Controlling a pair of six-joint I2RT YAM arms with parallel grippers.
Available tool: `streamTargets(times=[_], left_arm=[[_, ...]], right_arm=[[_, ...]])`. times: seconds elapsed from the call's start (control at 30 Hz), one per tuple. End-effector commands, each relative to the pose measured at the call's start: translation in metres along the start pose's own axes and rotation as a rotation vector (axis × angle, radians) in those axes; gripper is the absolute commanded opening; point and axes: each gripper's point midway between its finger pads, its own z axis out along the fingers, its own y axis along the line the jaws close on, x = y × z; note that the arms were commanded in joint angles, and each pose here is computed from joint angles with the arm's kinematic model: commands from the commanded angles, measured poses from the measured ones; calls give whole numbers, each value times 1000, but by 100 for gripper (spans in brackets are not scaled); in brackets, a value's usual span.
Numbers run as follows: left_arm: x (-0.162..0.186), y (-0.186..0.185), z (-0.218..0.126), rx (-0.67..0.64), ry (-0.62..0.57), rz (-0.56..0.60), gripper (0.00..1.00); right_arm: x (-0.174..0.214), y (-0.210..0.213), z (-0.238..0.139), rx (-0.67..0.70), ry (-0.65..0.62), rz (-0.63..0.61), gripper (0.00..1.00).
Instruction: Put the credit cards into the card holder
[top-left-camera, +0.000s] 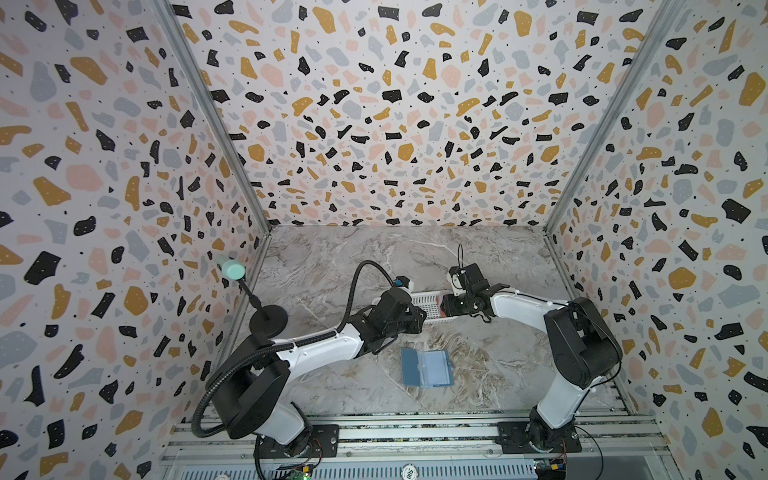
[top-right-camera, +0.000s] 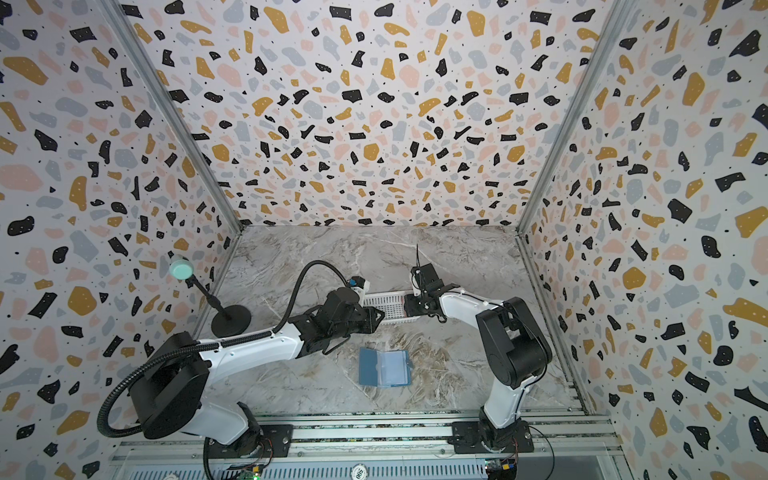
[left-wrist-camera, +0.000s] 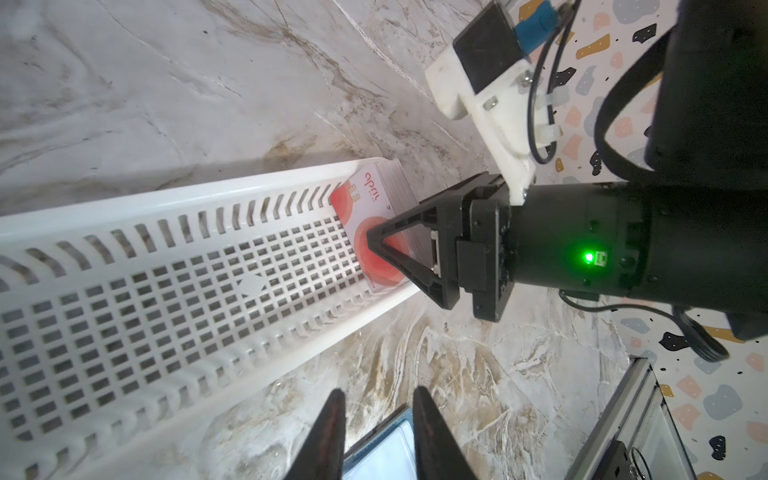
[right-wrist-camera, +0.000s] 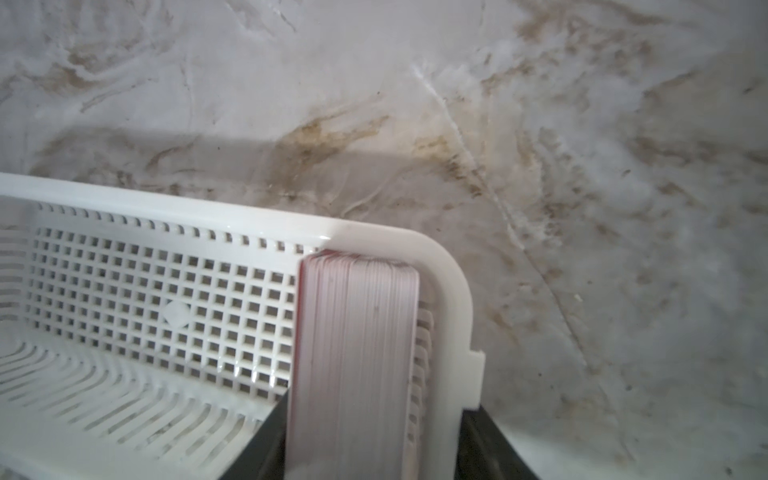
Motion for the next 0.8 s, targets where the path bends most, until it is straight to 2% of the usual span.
streamTargets(times=[0.0, 0.5, 0.77], left_arm=[[2, 8, -3, -16, 4, 15, 31], [30, 37, 21, -96, 90, -33, 29], [39, 44, 28, -112, 110, -54, 27]], right_arm=[[1, 15, -14, -11, -32, -4, 52], [23, 63, -29, -18, -48, 33, 53], [27, 78, -22, -21, -28, 6, 55]])
